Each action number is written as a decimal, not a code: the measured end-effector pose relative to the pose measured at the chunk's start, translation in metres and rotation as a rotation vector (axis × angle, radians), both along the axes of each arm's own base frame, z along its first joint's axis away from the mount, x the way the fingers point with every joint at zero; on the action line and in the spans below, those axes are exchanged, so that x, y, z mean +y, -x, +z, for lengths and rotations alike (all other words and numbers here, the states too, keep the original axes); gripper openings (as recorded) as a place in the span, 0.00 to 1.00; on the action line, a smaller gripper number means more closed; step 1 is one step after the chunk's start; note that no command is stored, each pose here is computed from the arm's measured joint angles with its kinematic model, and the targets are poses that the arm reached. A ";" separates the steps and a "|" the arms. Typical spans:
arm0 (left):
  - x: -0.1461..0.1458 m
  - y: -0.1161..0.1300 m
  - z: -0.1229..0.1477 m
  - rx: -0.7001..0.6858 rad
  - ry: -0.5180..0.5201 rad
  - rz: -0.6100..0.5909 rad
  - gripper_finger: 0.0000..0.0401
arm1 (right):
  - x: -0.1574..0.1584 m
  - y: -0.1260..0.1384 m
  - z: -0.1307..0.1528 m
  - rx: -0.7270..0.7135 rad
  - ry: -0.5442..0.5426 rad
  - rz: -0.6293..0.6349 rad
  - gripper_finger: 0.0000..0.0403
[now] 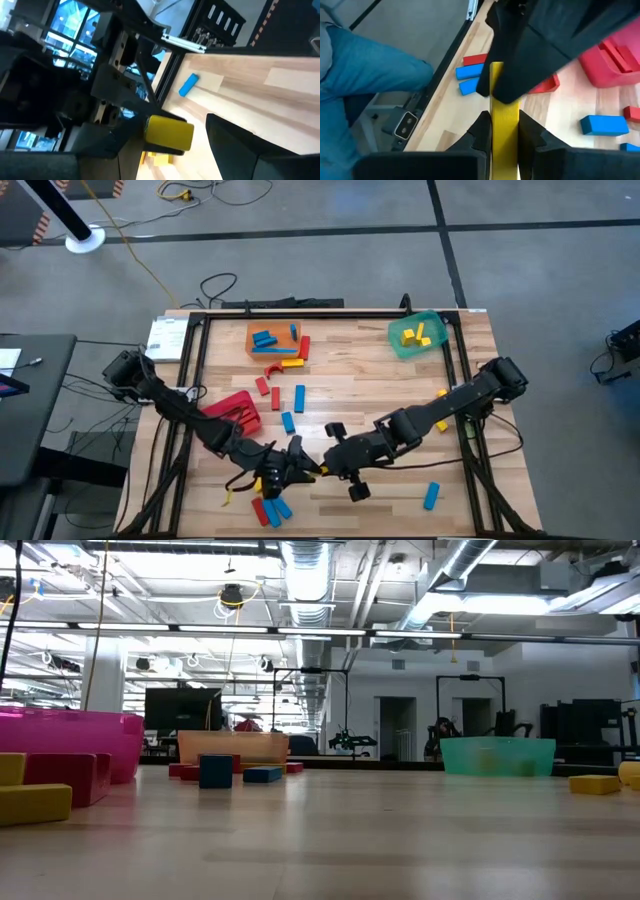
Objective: Sort blocks
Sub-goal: Put the yellow block into the green bin
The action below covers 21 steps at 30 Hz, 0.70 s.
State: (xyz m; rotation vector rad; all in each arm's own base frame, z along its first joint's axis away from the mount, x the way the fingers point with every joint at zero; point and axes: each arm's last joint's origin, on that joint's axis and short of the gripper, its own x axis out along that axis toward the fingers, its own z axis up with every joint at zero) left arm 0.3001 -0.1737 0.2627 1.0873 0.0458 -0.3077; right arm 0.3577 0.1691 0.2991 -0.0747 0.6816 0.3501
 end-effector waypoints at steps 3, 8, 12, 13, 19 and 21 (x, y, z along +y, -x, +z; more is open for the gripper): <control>0.002 -0.001 -0.001 0.006 -0.002 0.007 0.51 | -0.001 -0.001 0.000 0.003 -0.007 0.005 0.15; 0.004 -0.002 -0.001 0.014 0.005 -0.011 0.47 | -0.003 -0.001 0.000 0.010 -0.019 0.016 0.17; 0.004 -0.002 -0.001 0.014 0.003 -0.013 0.38 | -0.005 -0.002 -0.001 0.018 -0.019 0.014 0.17; 0.004 -0.002 -0.001 0.013 0.004 -0.015 0.35 | -0.005 -0.002 -0.001 0.019 -0.020 0.017 0.17; 0.004 -0.002 -0.001 0.012 -0.003 -0.027 0.28 | -0.007 -0.003 -0.001 0.024 -0.025 0.019 0.18; 0.004 -0.002 -0.001 0.011 -0.003 -0.029 0.28 | -0.007 -0.003 -0.001 0.024 -0.025 0.018 0.18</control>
